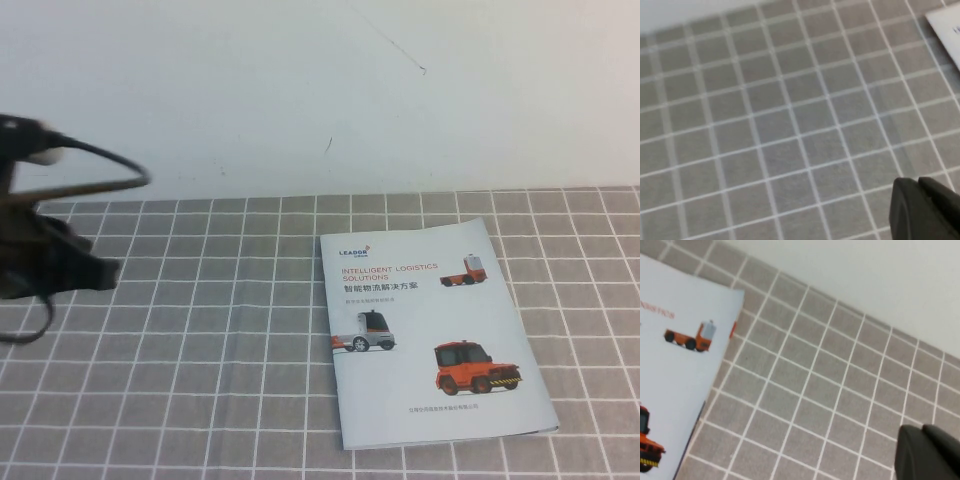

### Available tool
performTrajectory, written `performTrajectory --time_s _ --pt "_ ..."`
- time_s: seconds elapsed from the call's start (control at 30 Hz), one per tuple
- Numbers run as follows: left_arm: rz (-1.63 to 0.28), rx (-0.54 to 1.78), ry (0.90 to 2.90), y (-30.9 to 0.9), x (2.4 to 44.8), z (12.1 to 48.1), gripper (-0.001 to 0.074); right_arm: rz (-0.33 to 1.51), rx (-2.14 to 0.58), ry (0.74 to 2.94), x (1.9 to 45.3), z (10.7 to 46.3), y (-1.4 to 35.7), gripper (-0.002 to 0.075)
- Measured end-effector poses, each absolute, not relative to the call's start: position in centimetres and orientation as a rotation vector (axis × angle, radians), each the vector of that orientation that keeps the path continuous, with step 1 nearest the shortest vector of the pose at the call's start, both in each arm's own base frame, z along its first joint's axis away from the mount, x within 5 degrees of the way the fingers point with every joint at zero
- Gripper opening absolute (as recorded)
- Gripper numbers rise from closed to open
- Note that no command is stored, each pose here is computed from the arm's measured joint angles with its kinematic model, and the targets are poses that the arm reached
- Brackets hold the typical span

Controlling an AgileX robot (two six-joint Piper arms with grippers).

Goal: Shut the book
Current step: 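Close the open booklet and leave it lying on the table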

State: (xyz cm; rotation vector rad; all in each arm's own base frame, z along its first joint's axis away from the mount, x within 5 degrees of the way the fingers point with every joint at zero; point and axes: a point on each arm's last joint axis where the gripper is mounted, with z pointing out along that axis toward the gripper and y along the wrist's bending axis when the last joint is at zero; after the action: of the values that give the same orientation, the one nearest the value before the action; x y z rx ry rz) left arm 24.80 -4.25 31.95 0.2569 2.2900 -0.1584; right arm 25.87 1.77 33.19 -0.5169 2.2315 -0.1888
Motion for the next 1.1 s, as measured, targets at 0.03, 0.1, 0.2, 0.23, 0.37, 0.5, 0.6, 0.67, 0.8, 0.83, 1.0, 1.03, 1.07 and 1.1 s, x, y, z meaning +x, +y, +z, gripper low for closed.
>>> performTrajectory --time_s 0.03,0.1,0.2,0.23,0.37,0.5,0.6,0.67,0.8,0.83,1.0,1.03,1.07,1.1 --pt "-0.14 0.245 2.246 -3.8 23.8 32.6 -0.0002 -0.185 -0.503 2.193 24.7 33.6 1.7 -0.0003" --pt "-0.118 0.219 2.16 -3.2 21.5 33.2 -0.0002 -0.187 -0.487 2.139 22.5 33.7 1.6 -0.0003" --pt "-0.112 0.193 2.052 -2.7 18.2 33.0 -0.0002 -0.166 -0.456 2.098 19.2 32.7 1.4 -0.0003" --pt "-0.11 0.189 2.025 -2.5 17.1 32.7 -0.0002 -0.159 -0.448 2.091 18.1 32.3 1.4 -0.0003" --pt "-0.108 0.187 1.943 -2.0 12.8 31.5 -0.0002 -0.128 -0.421 2.071 14.7 30.4 1.3 -0.0003" --pt "-0.092 0.208 1.861 -1.6 9.3 30.3 -0.0002 -0.129 -0.417 2.024 11.7 29.0 1.1 -0.0003" --pt "-0.079 0.217 1.794 -1.4 7.5 29.3 -0.0003 -0.134 -0.41 1.973 9.7 28.0 0.9 -0.0003" --pt "-0.07 0.219 1.751 -1.3 6.6 28.6 -0.0004 -0.129 -0.399 1.934 8.4 27.2 0.9 -0.0003" --pt "-0.093 0.197 1.714 -1.2 5.8 26.8 -0.0004 -0.101 -0.369 1.866 6.5 26.2 0.9 -0.0003" --pt "-0.113 0.185 1.718 -1.3 5.8 26.4 -0.0004 -0.097 -0.367 1.859 6.1 26.0 0.9 -0.0003" --pt "-0.18 0.138 1.725 -1.5 6.0 25.4 -0.0004 -0.022 -0.367 1.933 4.9 24.9 1.2 -0.0003" --pt "-0.187 0.133 1.723 -1.5 6.0 25.5 -0.0004 0.007 -0.362 1.949 4.8 24.7 1.3 -0.0003" --pt "-0.192 0.129 1.722 -1.5 6.0 25.5 -0.0004 0.035 -0.355 1.957 4.7 24.7 1.5 -0.0003" --pt "-0.196 0.127 1.721 -1.5 6.0 25.5 -0.0004 0.059 -0.351 1.961 4.7 24.7 1.6 -0.0003"
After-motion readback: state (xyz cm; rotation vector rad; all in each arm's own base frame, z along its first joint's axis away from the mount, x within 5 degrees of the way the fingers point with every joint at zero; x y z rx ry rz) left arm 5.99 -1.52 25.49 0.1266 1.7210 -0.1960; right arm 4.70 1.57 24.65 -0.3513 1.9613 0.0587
